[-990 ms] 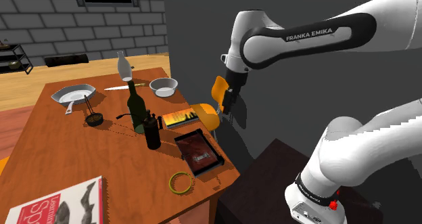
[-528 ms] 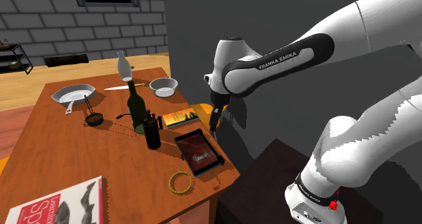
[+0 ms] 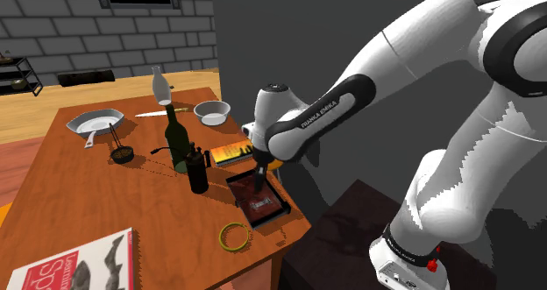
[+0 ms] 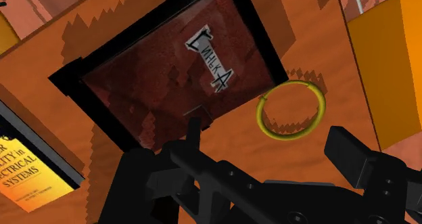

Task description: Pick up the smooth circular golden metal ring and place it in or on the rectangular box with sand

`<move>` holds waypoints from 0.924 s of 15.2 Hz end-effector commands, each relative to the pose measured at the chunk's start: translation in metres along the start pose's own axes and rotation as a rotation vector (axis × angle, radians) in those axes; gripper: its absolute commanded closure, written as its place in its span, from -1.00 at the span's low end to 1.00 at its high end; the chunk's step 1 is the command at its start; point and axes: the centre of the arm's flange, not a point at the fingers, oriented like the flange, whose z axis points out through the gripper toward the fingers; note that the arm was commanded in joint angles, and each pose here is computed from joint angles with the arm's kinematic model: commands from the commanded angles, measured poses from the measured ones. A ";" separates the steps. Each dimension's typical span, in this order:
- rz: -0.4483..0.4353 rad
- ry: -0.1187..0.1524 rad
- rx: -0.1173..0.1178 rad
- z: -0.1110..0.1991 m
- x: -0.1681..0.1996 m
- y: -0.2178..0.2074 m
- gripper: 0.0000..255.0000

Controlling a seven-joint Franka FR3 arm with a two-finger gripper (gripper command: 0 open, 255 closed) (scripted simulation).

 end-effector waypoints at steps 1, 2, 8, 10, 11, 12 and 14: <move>-0.046 0.005 -0.004 0.022 0.010 -0.009 -1.00; -0.068 0.007 -0.006 0.033 0.016 -0.013 -1.00; -0.201 0.019 -0.018 0.102 0.047 -0.037 -1.00; -0.246 0.023 -0.022 0.124 0.057 -0.046 -1.00; -0.268 0.025 -0.025 0.136 0.062 -0.050 -1.00; -0.278 0.026 -0.025 0.141 0.064 -0.052 -1.00; -0.278 0.026 -0.025 0.151 0.064 -0.052 -1.00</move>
